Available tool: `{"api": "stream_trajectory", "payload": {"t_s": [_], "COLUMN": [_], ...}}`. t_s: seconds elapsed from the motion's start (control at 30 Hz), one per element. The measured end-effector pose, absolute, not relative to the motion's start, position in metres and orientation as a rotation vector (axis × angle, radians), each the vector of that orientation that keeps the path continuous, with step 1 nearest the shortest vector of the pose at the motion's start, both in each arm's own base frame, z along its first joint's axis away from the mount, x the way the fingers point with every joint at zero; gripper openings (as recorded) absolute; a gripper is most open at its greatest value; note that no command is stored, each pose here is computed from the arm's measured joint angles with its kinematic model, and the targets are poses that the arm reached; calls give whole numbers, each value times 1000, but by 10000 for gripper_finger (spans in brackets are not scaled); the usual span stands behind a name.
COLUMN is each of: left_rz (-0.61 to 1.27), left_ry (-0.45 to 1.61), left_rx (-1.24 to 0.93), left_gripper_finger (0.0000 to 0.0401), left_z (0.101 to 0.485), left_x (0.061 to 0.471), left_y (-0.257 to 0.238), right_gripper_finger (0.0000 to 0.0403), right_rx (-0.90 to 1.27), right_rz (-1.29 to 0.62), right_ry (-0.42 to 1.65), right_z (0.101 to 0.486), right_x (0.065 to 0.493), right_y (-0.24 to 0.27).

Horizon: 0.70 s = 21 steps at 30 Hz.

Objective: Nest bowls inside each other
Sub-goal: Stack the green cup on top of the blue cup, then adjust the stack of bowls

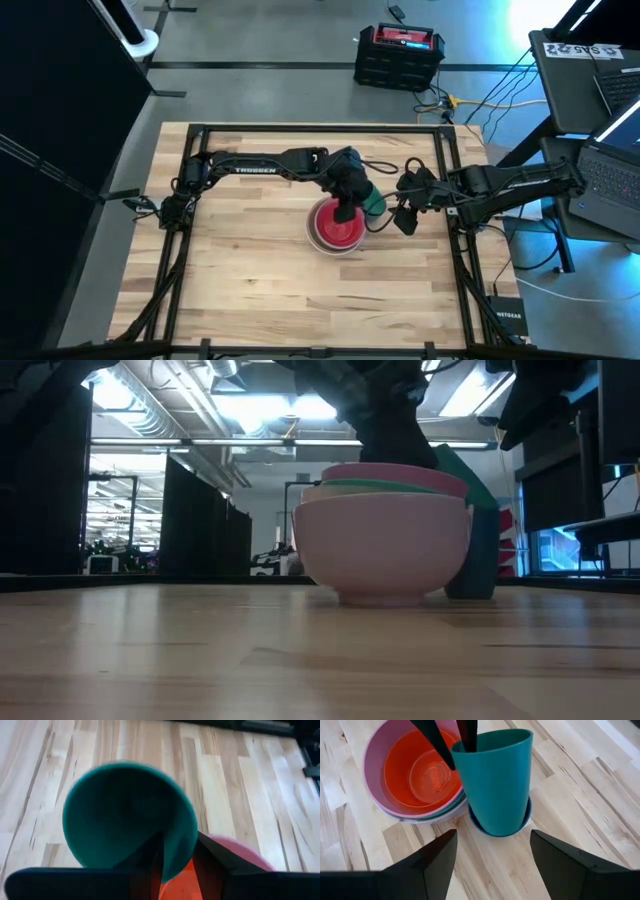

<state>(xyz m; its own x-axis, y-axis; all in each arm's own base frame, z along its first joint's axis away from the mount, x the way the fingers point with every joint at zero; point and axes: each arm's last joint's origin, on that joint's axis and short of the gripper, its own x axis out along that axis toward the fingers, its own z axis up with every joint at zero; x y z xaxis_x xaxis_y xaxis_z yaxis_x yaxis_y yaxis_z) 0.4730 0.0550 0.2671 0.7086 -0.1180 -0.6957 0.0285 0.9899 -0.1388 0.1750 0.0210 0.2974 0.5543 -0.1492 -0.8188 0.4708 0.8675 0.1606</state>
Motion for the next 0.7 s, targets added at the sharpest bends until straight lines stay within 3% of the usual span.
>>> {"api": "stream_trajectory", "payload": {"t_s": [0.7], "left_rz": [-76], "left_ry": [656], "left_rx": [-121], "left_gripper_finger": [81], "left_z": [283], "left_x": [478], "left_y": [55], "right_gripper_finger": [237], "right_rx": [381], "right_rz": [-386], "right_ry": [913], "right_z": [297], "right_x": [175], "right_y": [21]}}
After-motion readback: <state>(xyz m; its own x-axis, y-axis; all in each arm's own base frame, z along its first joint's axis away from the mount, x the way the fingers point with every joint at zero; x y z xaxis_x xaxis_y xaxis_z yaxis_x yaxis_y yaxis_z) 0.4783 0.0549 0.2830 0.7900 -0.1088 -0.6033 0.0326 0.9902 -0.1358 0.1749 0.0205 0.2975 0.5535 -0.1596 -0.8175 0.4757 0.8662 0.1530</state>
